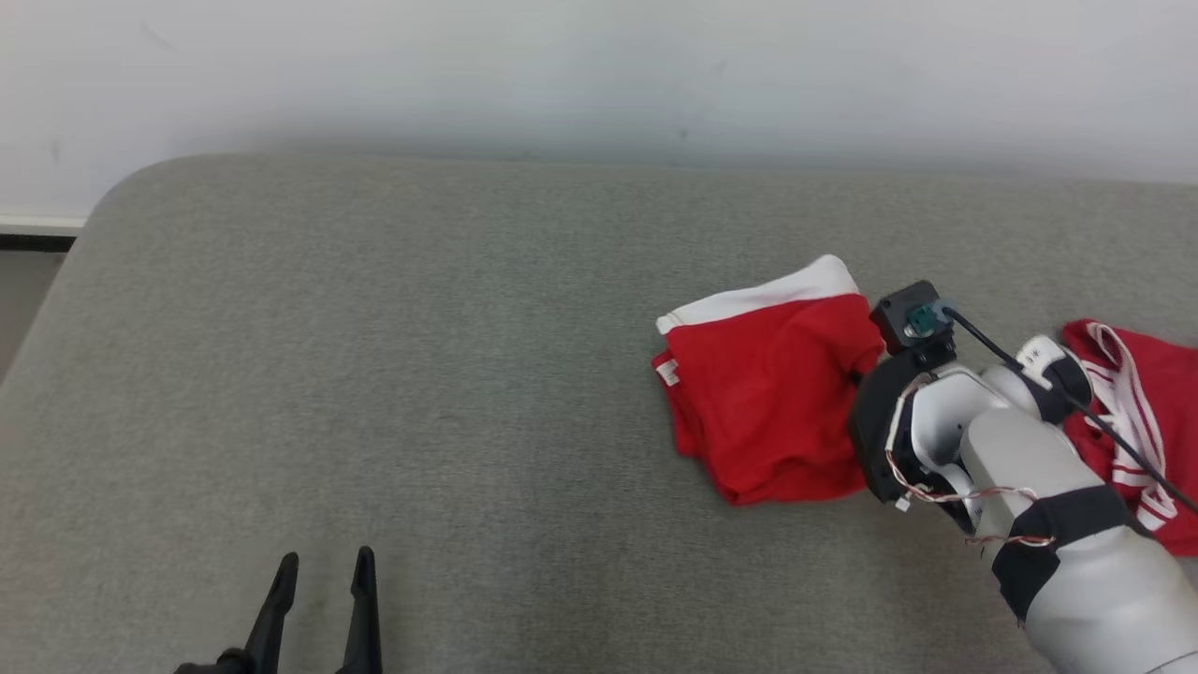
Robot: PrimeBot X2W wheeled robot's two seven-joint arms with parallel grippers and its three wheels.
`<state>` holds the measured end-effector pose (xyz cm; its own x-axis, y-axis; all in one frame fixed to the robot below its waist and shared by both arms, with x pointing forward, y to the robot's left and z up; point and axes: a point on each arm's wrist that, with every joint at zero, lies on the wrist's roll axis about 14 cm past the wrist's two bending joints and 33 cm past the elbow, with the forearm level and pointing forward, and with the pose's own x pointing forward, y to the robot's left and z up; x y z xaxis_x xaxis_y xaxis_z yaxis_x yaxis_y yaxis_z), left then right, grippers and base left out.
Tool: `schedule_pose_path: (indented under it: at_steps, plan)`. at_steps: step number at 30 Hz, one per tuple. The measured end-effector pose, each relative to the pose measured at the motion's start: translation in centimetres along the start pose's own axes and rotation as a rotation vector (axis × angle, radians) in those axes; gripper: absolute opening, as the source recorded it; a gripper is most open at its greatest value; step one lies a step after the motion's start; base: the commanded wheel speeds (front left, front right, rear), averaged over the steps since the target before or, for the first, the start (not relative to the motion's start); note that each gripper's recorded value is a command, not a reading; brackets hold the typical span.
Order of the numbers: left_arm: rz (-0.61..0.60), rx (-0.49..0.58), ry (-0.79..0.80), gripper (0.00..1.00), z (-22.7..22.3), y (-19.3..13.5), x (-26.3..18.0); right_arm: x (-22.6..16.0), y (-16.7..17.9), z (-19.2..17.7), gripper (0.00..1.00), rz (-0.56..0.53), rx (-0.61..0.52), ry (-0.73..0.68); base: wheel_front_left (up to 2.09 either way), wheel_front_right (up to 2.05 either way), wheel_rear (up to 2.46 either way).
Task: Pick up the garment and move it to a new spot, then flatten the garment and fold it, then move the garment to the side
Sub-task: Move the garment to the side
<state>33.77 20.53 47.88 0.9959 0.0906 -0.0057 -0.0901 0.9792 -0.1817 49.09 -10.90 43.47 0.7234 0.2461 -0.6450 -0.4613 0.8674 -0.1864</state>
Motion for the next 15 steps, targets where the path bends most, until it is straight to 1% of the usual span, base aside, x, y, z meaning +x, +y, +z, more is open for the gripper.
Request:
schedule_pose_path:
  at_steps: [2, 4, 8, 10, 15]
  plan:
    - [-0.018, -0.006, -0.001, 1.00, 0.0, -0.5, 0.5, -1.0, -1.1, 1.2, 0.00, -0.018, -0.049, -0.015, 0.00, 0.00, 0.00]
    - [-0.043, -0.011, -0.002, 1.00, 0.0, -1.3, 1.1, -2.1, -3.1, 1.7, 0.00, -0.052, -0.084, -0.018, 0.00, 0.00, 0.00]
    - [-0.102, -0.018, -0.014, 1.00, 0.2, -3.3, 2.8, -4.4, -6.7, 2.5, 0.00, -0.115, -0.085, -0.037, 0.00, 0.00, 0.00]
    - [-0.139, -0.022, -0.031, 1.00, 0.6, -4.6, 3.9, -5.4, -8.7, 2.1, 0.00, -0.153, -0.071, -0.032, 0.00, 0.00, 0.00]
    - [-0.237, -0.026, -0.048, 1.00, 0.7, -8.0, 6.4, -7.0, -13.4, -0.4, 0.00, -0.245, -0.029, 0.004, 0.00, 0.00, 0.00]
